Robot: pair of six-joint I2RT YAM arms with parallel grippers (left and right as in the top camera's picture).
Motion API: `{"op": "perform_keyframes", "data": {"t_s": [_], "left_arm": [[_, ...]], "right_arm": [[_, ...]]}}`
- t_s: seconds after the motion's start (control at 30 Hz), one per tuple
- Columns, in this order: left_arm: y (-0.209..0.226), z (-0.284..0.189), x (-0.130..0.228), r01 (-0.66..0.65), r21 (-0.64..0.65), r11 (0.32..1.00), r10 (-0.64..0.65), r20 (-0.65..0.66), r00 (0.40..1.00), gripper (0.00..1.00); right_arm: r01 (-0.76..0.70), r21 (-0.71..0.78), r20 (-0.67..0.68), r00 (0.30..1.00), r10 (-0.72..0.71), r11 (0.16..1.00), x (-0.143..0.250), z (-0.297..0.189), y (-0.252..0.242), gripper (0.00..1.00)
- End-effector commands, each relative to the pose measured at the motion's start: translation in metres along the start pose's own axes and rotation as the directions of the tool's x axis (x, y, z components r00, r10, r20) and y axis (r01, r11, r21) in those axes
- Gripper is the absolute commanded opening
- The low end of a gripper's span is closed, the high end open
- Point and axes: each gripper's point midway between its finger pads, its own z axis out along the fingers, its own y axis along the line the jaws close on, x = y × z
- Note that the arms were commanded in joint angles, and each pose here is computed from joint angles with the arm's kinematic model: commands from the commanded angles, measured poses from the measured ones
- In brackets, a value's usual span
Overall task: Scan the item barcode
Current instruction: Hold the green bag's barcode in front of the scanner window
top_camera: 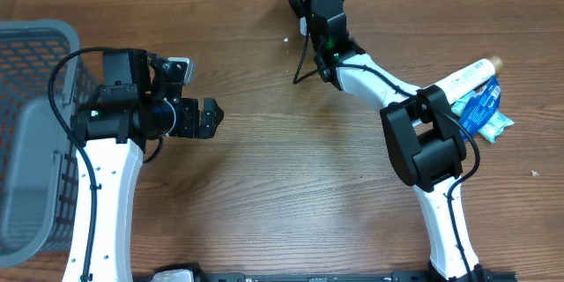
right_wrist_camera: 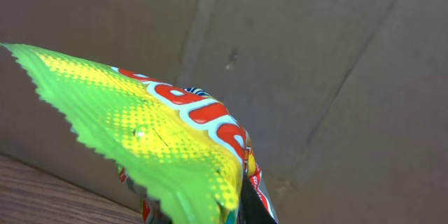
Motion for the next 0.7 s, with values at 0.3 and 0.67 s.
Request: {"op": "perform_keyframes", "data": {"t_s": [0.3, 0.67], "left_arm": [[-0.002, 0.001, 0.0, 0.012, 0.009, 1.0, -0.012, -0.004, 1.0, 1.0], [-0.002, 0.001, 0.0, 0.012, 0.009, 1.0, -0.012, -0.004, 1.0, 0.99]], "right_arm": [[0.106, 0.008, 0.047, 0.993, -0.106, 0.994, -0.012, 0.005, -0.016, 0.04], [0.336, -0.001, 0.123, 0.935, -0.333, 0.942, -0.063, -0.013, 0.01, 0.04]]}}
